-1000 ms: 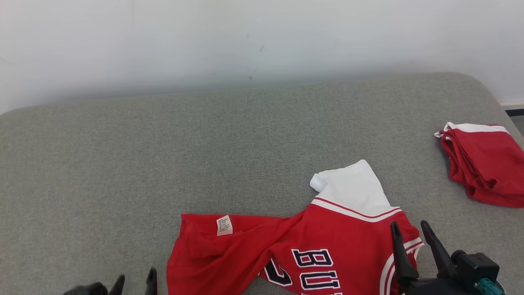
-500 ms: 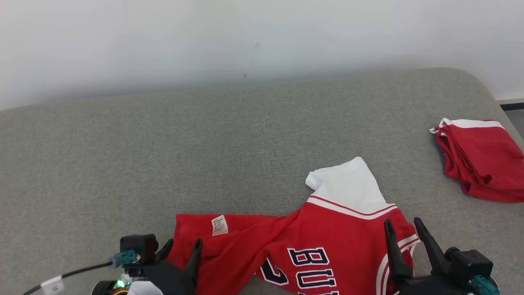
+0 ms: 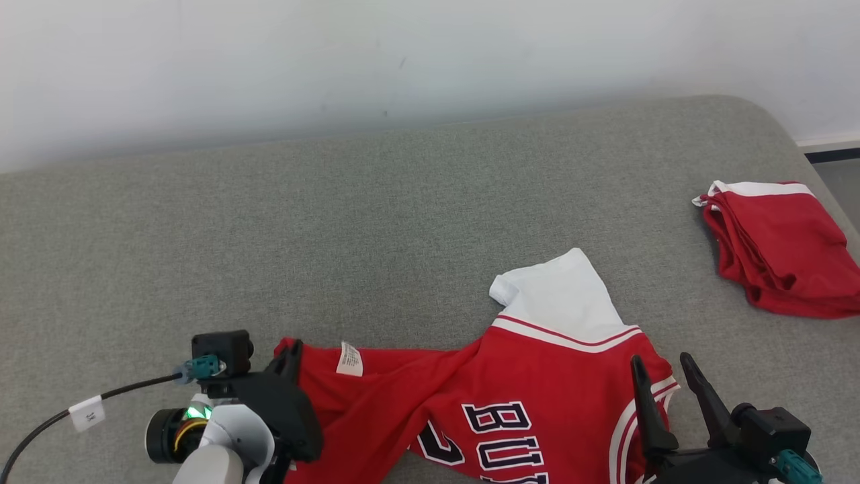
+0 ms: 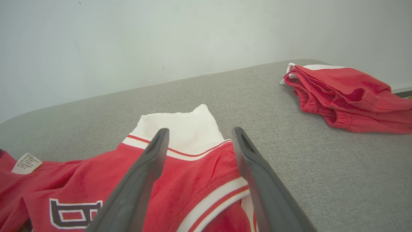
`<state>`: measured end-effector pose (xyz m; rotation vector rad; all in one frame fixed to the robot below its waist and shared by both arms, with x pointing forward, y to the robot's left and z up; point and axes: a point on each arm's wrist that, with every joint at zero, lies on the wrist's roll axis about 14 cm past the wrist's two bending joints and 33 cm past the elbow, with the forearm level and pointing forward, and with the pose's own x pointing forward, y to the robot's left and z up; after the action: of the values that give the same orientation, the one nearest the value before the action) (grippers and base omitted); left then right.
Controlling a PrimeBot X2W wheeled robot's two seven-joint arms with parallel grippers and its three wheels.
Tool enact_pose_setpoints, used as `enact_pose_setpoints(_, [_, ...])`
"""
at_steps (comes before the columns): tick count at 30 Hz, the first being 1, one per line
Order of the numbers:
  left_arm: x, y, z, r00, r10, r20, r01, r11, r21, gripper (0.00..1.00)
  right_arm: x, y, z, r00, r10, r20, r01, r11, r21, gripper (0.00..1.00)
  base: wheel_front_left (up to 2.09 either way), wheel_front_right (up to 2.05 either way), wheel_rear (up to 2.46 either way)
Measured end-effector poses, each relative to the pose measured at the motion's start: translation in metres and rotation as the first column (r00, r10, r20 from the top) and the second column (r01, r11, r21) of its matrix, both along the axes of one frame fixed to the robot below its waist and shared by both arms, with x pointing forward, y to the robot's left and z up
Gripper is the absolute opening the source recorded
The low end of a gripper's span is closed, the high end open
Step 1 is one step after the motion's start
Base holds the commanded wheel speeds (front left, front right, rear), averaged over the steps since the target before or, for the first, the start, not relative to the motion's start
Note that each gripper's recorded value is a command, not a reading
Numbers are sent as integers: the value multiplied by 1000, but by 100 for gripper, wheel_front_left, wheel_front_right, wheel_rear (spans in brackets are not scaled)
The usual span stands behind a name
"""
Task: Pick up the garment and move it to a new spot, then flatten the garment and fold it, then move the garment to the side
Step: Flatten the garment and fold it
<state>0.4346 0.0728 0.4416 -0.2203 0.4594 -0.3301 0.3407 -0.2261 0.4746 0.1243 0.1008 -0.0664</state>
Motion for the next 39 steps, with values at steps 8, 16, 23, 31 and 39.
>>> enact_pose_setpoints(8, [44, 14, 54, 956, 116, 268, -113, 993, -29, 7, 5, 2, -1, 1000, 9, -5, -9, 1000, -3, 100, 0, 0, 0])
enact_pose_setpoints(16, [67, 37, 43, 930, 213, 299, -235, 971, 38, 100, 19, 13, -2, 999, 45, -6, -45, 999, 3, 100, 0, 0, 0])
enact_pose_setpoints(23, [72, 77, 37, 907, 285, 310, -326, 942, 86, 100, 21, 15, -3, 999, 47, -6, -47, 999, 7, 100, 0, 0, 0])
enact_pose_setpoints(31, [35, 81, 1, 955, 243, 172, -263, 960, 101, 100, 20, 19, -4, 998, 57, -6, -57, 998, 12, 100, 0, 0, 0])
enact_pose_setpoints(39, [-8, 69, -42, 973, 220, -69, -212, 971, 110, 100, 23, 26, -1, 997, 77, 2, -77, 997, 16, 100, 0, 0, 0])
